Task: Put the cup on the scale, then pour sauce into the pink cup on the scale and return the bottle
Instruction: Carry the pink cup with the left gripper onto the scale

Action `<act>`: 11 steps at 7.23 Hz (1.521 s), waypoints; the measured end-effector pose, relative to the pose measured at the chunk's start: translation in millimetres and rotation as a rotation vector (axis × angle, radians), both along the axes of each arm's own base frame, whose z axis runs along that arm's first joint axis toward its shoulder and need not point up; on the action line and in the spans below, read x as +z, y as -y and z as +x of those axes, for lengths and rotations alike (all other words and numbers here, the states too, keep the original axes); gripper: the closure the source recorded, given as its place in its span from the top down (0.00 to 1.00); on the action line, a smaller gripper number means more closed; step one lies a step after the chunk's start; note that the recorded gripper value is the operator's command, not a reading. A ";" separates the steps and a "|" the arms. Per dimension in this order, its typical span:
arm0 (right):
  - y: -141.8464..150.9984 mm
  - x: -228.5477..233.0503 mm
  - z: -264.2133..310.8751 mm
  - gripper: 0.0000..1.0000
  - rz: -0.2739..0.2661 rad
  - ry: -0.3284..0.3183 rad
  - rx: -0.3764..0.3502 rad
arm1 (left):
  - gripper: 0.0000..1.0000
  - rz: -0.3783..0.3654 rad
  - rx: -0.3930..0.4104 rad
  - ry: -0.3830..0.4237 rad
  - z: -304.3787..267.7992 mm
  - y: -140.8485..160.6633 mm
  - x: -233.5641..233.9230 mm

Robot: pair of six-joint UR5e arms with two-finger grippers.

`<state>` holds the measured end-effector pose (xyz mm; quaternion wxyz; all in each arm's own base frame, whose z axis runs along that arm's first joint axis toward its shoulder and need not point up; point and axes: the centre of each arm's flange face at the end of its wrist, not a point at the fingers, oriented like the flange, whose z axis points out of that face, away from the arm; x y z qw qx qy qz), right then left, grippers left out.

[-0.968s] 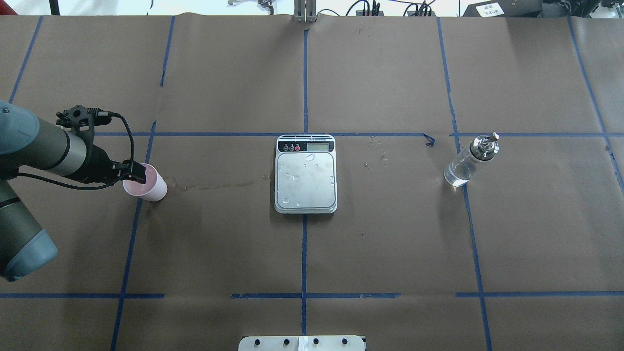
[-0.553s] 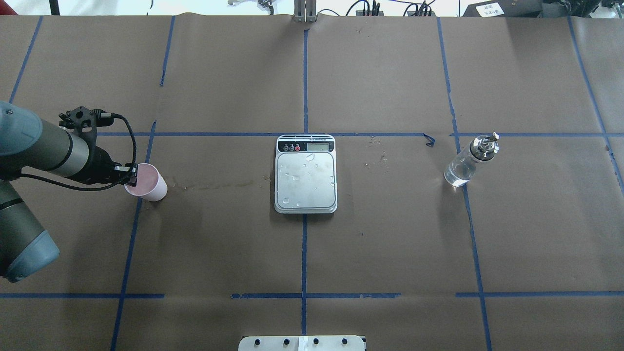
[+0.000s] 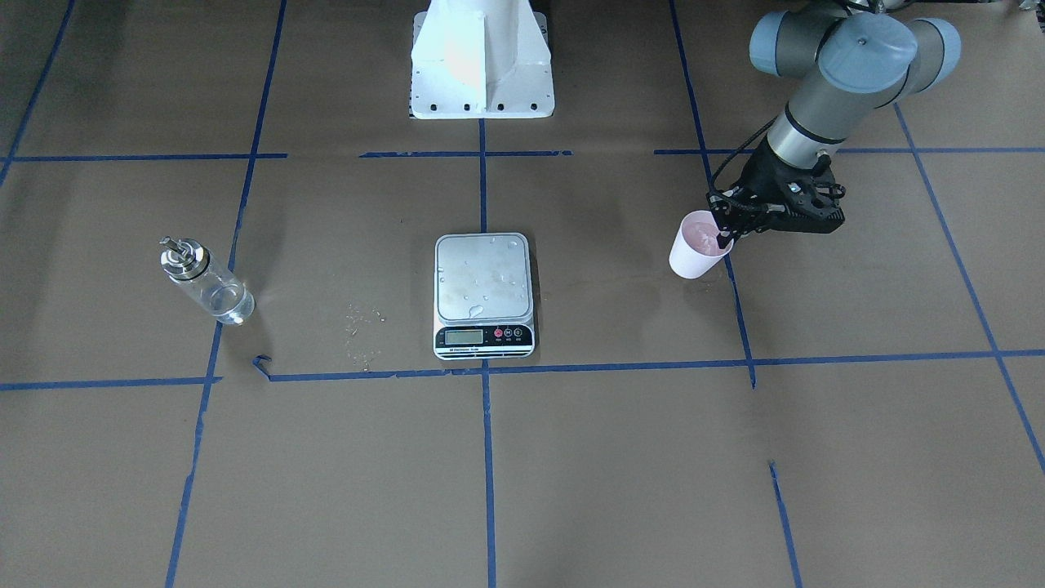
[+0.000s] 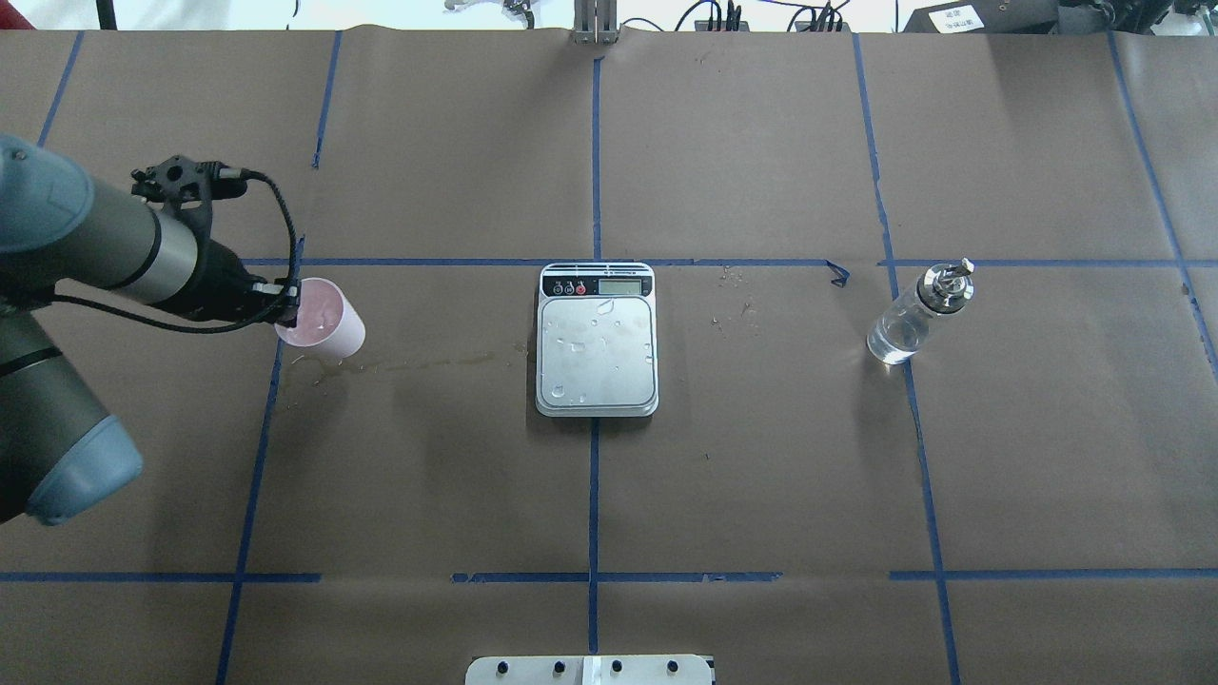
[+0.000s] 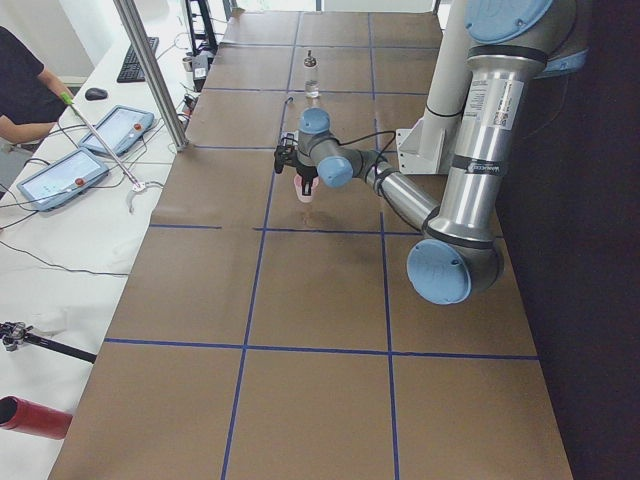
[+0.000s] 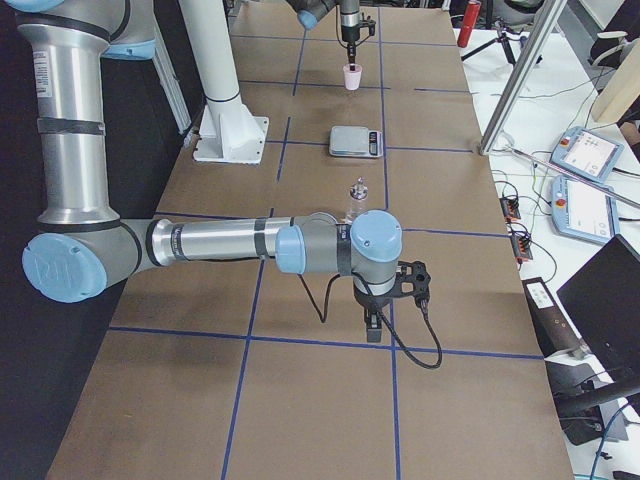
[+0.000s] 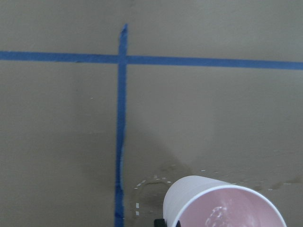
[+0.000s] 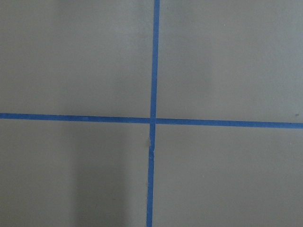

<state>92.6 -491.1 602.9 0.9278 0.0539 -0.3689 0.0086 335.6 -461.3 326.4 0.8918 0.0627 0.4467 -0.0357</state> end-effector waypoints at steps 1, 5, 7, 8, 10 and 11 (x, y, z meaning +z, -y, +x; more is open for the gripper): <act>-1.8 -2.1 -0.4 1.00 0.004 0.004 0.000 | 0.00 -0.037 -0.026 0.002 12.6 13.7 -57.5; -8.0 -0.6 -2.6 1.00 0.001 0.022 0.000 | 0.00 -0.205 -0.093 -0.041 149.9 4.8 -185.9; -2.9 -8.7 -9.3 1.00 0.014 0.031 -0.011 | 0.00 -0.203 -0.088 -0.054 192.5 1.8 -183.4; -1.3 -12.6 -11.7 1.00 0.020 0.034 -0.015 | 0.00 -0.195 -0.093 -0.054 206.4 1.4 -177.0; -0.2 -23.2 -13.6 1.00 0.041 0.036 -0.019 | 0.99 -0.182 -0.098 -0.051 216.6 -1.0 -170.6; 1.8 -33.6 -17.6 1.00 0.057 0.036 -0.028 | 1.00 -0.179 -0.097 -0.052 216.0 -2.1 -170.3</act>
